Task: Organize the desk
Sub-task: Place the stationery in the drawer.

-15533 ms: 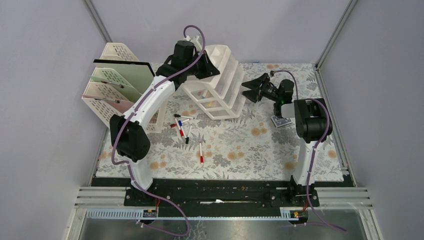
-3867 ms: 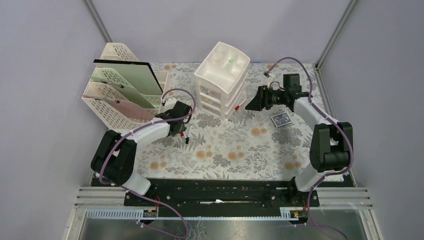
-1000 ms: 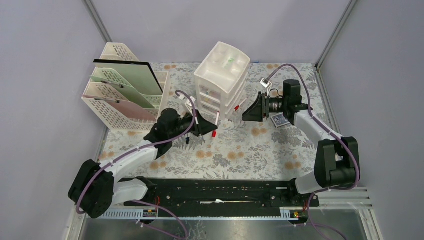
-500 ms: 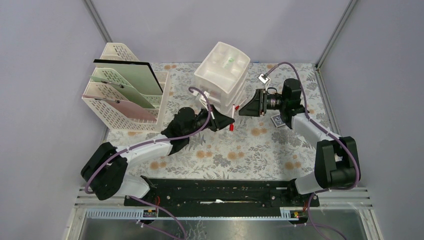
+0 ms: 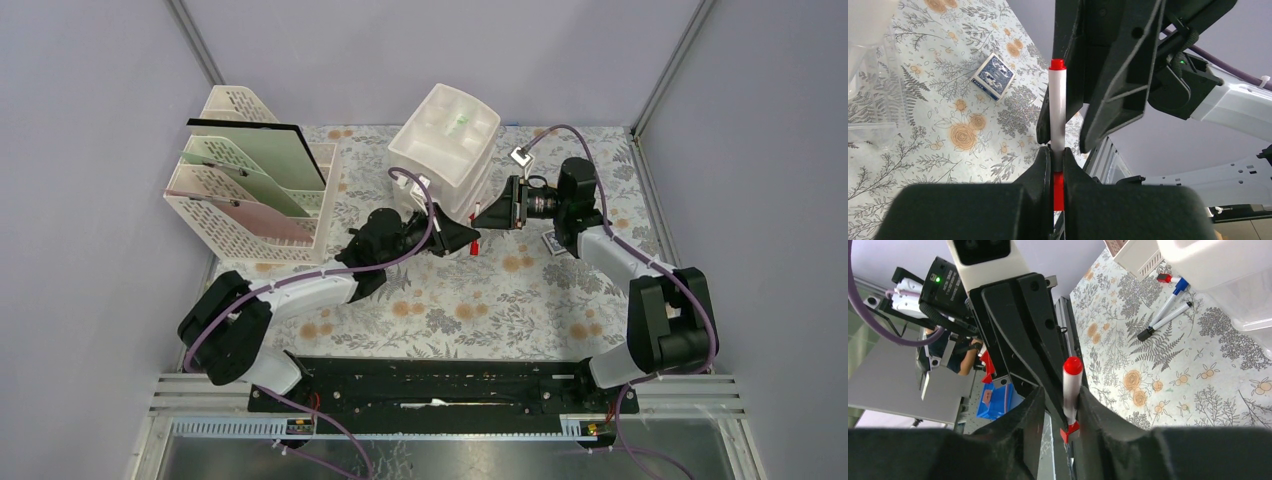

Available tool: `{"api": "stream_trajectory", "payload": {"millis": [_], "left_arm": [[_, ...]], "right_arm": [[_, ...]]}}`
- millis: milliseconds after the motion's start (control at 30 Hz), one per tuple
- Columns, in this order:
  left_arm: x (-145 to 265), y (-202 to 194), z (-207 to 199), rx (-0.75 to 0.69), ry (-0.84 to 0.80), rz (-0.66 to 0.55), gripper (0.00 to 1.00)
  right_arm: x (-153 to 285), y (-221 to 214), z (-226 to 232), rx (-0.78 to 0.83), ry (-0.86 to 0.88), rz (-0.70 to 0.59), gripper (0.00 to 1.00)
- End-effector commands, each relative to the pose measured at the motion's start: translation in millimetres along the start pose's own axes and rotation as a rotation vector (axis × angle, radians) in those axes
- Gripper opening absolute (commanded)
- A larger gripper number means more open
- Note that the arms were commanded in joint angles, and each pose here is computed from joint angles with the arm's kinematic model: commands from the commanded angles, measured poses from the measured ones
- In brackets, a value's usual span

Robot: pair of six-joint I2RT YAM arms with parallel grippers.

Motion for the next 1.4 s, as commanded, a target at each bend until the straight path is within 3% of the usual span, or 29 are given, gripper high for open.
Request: {"api": "stream_trajectory", "payload": {"millis": [0, 100, 133, 467, 800, 1033, 1367], "left_arm": [[-6.7, 13.6, -19.1, -0.024, -0.089, -0.045, 0.03], [-6.5, 13.4, -19.5, -0.027, -0.093, -0.042, 0.10], [-6.2, 13.3, -19.6, -0.027, -0.092, -0.040, 0.14], [20.1, 18.2, -15.6, -0.124, 0.027, -0.078, 0.63], [85.0, 36.3, 18.0, -0.221, 0.345, -0.169, 0.97], [125.1, 47.8, 48.4, -0.154, 0.547, -0.241, 0.99], [140.2, 37.1, 77.8, -0.028, 0.718, -0.199, 0.99]], "right_arm": [[-4.3, 9.1, 6.4, 0.057, 0.025, -0.002, 0.29], [-4.5, 9.1, 5.2, 0.056, 0.025, 0.001, 0.04], [-4.5, 9.5, 5.1, 0.058, 0.025, 0.000, 0.00], [0.5, 13.8, -0.5, 0.088, 0.005, -0.003, 0.00], [25.0, 20.3, -32.2, 0.060, -0.213, -0.088, 0.00], [30.7, 28.6, -57.2, 0.019, -0.410, -0.138, 0.00], [24.5, 55.1, -90.3, -0.101, -0.509, -0.156, 0.03]]}}
Point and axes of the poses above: each gripper's point midway between its finger pads, its own x axis back along the fingers, its own z axis along the line the jaws close on, y = z × x, the point moved 8 cm from there along x, back along the fingers, and after that the axes turned 1 degree about x, right-handed, at the moved point
